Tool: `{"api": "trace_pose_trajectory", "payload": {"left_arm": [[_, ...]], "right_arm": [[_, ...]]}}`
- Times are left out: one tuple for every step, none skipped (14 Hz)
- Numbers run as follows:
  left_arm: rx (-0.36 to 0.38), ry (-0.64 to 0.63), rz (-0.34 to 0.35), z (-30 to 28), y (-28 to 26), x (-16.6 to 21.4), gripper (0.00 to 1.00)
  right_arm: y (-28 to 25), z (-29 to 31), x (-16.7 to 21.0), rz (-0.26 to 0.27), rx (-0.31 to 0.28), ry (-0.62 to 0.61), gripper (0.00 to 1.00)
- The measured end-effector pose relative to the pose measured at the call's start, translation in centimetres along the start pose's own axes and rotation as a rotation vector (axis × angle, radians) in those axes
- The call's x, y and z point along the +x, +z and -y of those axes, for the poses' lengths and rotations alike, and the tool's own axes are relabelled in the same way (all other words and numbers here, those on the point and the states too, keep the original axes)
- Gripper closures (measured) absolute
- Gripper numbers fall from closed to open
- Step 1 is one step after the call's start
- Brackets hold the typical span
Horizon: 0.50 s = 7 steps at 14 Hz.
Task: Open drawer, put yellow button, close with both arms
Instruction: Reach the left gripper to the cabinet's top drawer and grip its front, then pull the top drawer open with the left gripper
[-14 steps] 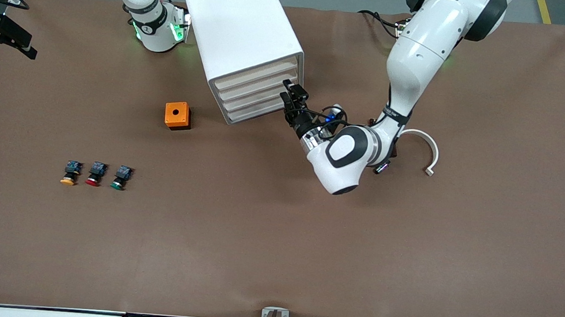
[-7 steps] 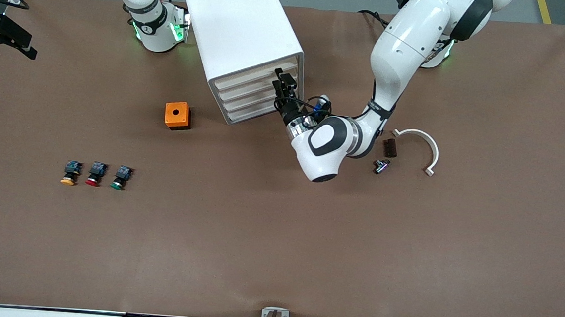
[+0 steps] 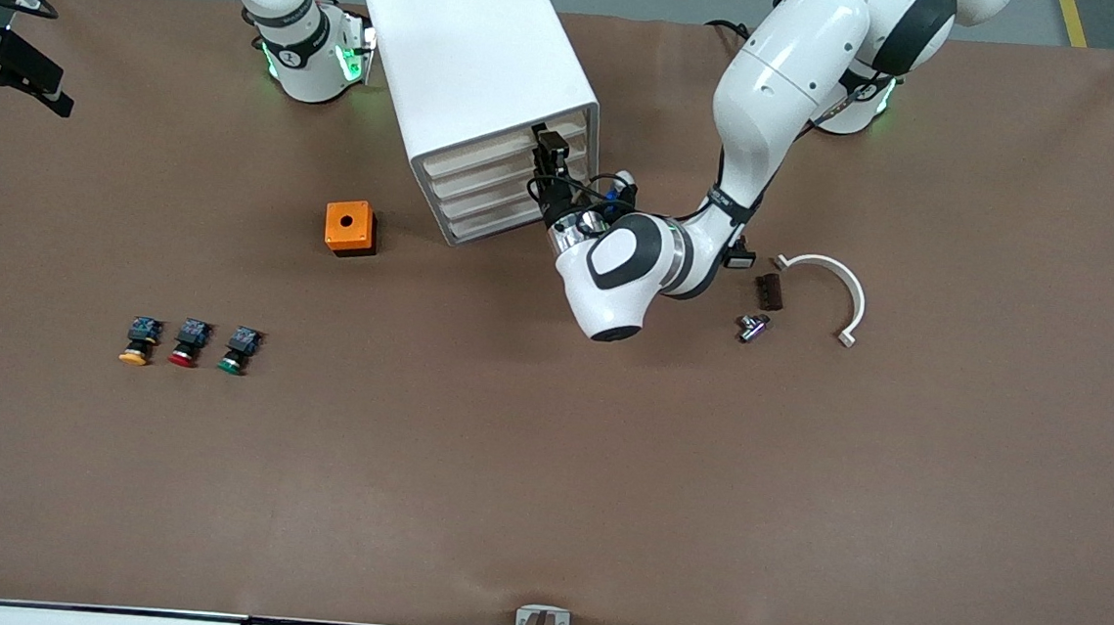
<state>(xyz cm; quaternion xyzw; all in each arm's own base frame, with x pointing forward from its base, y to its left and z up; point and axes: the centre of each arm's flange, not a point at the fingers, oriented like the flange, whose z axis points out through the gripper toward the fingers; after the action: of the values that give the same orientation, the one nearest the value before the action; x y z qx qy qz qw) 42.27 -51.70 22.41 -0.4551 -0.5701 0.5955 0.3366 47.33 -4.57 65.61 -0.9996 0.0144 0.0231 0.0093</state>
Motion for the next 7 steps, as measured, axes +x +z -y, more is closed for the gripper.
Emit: {"api": "trace_pose_trajectory", "payload": {"left_arm": [[0.004,-0.010,-0.002,0.16,0.10,-0.06,0.86],[0.004,-0.032,0.000,0.30,0.01,-0.11,0.89],[0.003,-0.039,0.000,0.28,0.00,-0.10,0.89],[0.003,-0.048,0.001,0.28,-0.03,-0.09,0.90],[0.003,-0.051,0.001,0.27,-0.05,-0.07,0.90],[0.002,-0.051,0.002,0.26,-0.10,-0.05,0.90],[0.001,-0.052,0.004,0.25,-0.28,0.00,0.90]], "right_arm": [[0.00,0.00,0.00,0.000,0.000,0.000,0.00],[0.00,0.00,0.00,0.000,0.000,0.000,0.00],[0.00,0.00,0.00,0.000,0.000,0.000,0.00],[0.00,0.00,0.00,0.000,0.000,0.000,0.00],[0.00,0.01,0.00,0.000,0.000,0.000,0.00],[0.00,0.00,0.00,0.000,0.000,0.000,0.00],[0.00,0.01,0.00,0.000,0.000,0.000,0.00]]}}
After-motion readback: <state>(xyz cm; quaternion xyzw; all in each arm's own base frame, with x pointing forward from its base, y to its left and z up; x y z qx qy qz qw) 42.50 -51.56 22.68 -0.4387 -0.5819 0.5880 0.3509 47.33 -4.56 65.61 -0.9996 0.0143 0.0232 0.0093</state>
